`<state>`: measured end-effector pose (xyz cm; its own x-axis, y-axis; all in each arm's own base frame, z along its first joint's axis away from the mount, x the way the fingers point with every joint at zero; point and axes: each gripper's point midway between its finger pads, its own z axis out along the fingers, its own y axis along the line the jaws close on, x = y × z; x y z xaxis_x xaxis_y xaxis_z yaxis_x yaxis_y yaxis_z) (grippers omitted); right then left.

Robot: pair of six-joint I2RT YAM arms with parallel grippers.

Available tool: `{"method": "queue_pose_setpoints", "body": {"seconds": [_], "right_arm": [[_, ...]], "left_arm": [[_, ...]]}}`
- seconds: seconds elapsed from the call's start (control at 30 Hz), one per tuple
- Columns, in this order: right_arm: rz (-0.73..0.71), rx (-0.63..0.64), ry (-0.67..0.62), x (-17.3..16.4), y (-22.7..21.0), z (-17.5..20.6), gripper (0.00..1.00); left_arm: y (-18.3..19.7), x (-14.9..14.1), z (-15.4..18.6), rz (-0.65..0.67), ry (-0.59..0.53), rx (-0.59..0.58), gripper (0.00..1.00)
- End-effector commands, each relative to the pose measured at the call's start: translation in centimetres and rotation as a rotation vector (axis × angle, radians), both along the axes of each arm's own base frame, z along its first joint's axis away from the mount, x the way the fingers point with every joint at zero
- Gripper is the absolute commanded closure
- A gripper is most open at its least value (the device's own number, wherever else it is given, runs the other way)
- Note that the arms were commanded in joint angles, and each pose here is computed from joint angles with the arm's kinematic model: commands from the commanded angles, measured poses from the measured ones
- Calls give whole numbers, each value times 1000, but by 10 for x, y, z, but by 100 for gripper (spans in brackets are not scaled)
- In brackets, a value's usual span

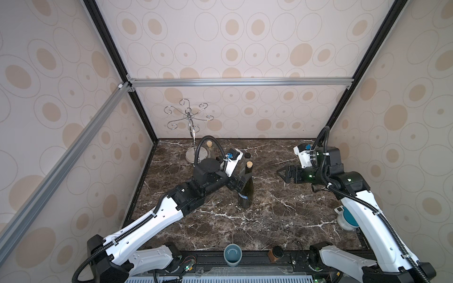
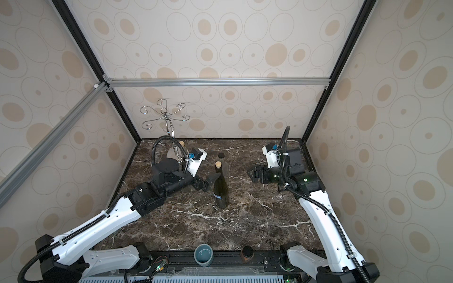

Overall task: Remove the label from the bottle
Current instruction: Adjust the bottle at the center of the board.

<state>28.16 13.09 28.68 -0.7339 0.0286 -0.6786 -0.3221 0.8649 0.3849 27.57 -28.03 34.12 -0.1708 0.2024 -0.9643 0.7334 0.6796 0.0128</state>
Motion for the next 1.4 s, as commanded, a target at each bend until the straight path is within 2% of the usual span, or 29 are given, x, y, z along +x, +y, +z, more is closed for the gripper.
{"method": "queue_pose_setpoints", "body": {"seconds": [0.0, 0.2, 0.4, 0.5, 1.07, 1.37], "right_arm": [[-4, 7, 4, -8, -3, -1, 5], [-4, 6, -2, -10, -3, -3, 6], [-3, 10, 16, -9, -2, -8, 7], [-2, 6, 31, -9, -2, -10, 11], [-13, 9, 43, -10, -3, -16, 15], [-25, -9, 32, -9, -6, -17, 15]], "left_arm": [[-4, -11, 5, -156, 1, -22, 0], [-15, -16, -2, -298, -1, -39, 3], [-30, -15, -5, -387, 21, -59, 8], [-33, -10, -7, -388, 15, -61, 10], [-42, -1, -17, -400, 33, -59, 14], [-44, 2, -23, -392, 46, -49, 23]]}}
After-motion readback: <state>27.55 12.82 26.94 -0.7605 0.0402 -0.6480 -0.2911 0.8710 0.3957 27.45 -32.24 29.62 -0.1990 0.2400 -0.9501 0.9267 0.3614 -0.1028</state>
